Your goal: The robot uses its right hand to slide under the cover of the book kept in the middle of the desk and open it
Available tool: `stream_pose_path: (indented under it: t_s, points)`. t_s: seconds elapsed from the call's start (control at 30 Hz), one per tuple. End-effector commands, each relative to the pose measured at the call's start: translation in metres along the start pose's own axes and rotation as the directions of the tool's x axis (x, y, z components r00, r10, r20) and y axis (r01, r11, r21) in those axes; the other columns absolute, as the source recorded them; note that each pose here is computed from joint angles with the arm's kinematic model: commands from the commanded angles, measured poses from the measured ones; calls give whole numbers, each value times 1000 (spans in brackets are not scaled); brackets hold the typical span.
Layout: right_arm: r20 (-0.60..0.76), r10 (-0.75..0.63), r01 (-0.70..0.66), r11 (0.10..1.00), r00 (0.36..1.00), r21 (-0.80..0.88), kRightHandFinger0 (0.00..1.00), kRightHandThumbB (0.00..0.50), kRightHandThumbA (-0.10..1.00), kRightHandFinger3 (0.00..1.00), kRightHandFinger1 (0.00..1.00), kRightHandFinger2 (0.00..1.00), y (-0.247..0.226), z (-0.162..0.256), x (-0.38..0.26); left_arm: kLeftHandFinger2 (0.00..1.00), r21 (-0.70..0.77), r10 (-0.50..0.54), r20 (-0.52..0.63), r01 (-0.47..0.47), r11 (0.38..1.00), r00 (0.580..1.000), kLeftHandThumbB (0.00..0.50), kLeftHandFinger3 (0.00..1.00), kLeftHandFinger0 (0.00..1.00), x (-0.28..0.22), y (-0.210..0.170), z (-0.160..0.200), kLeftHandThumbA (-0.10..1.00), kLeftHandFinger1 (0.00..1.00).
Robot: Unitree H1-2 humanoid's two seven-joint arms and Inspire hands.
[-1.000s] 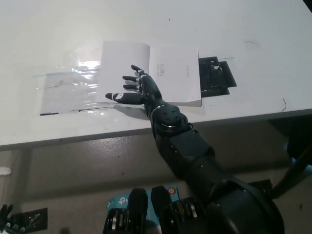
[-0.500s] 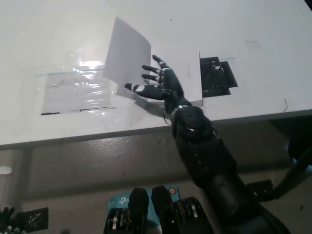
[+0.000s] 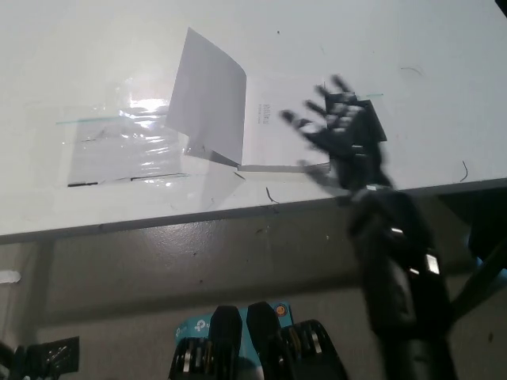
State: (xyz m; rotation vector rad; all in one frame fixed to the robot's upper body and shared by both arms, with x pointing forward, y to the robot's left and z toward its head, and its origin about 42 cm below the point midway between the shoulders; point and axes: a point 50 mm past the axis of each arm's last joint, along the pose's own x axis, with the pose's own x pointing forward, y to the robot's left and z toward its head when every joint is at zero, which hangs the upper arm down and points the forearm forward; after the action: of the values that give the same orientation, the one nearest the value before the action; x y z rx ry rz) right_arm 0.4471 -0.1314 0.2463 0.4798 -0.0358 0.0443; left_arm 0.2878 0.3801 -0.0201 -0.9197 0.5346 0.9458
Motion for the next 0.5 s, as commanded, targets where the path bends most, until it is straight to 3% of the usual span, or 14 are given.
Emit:
stream_pose_path:
  t_s: [0.0, 0.03, 0.07, 0.17, 0.23, 0.27, 0.3, 0.4, 0.47]
  points:
    - [119, 13, -38, 977, 993, 211, 681, 287, 1000, 1000, 843, 903, -37, 58, -28, 865, -36, -11, 72, 14, 999, 997, 3, 930, 834, 0, 6, 15, 896, 783]
    - [123, 2, -29, 975, 992, 222, 684, 279, 1000, 1000, 851, 908, -44, 59, -31, 877, -42, -10, 70, 13, 999, 997, 0, 935, 841, 0, 7, 14, 899, 800]
    - [144, -32, -5, 970, 989, 243, 750, 293, 1000, 1000, 894, 943, -67, 59, -41, 923, -40, -24, 72, 26, 999, 997, 0, 973, 859, -2, 9, 14, 942, 832]
    - [153, -130, 82, 955, 980, 287, 699, 389, 1000, 1000, 856, 891, -93, 62, -57, 901, -62, -9, 71, 14, 998, 997, 0, 962, 844, -2, 13, 13, 931, 814]
    - [151, -165, 114, 948, 975, 298, 695, 392, 1000, 1000, 856, 898, -100, 62, -63, 884, -64, -2, 73, 7, 998, 997, 0, 947, 839, -3, 14, 12, 935, 811]
    - [161, -212, 154, 938, 964, 310, 776, 314, 1000, 1000, 907, 971, -115, 60, -70, 888, -79, 0, 71, 6, 997, 997, 0, 946, 831, -4, 16, 12, 926, 820]
    - [161, -216, 158, 937, 963, 313, 787, 312, 1000, 1000, 914, 982, -116, 60, -71, 887, -82, 0, 71, 6, 997, 997, 0, 946, 830, -4, 16, 12, 923, 821]
    - [171, -305, 229, 905, 937, 358, 983, 249, 1000, 1000, 1000, 1000, -150, 53, -80, 968, -97, -18, 68, 25, 995, 998, 0, 1000, 888, -4, 14, 13, 951, 895]
    - [172, -324, 241, 892, 930, 382, 1000, 244, 1000, 1000, 1000, 1000, -157, 51, -80, 956, -105, -11, 73, 19, 994, 997, 0, 1000, 873, -3, 13, 13, 951, 888]
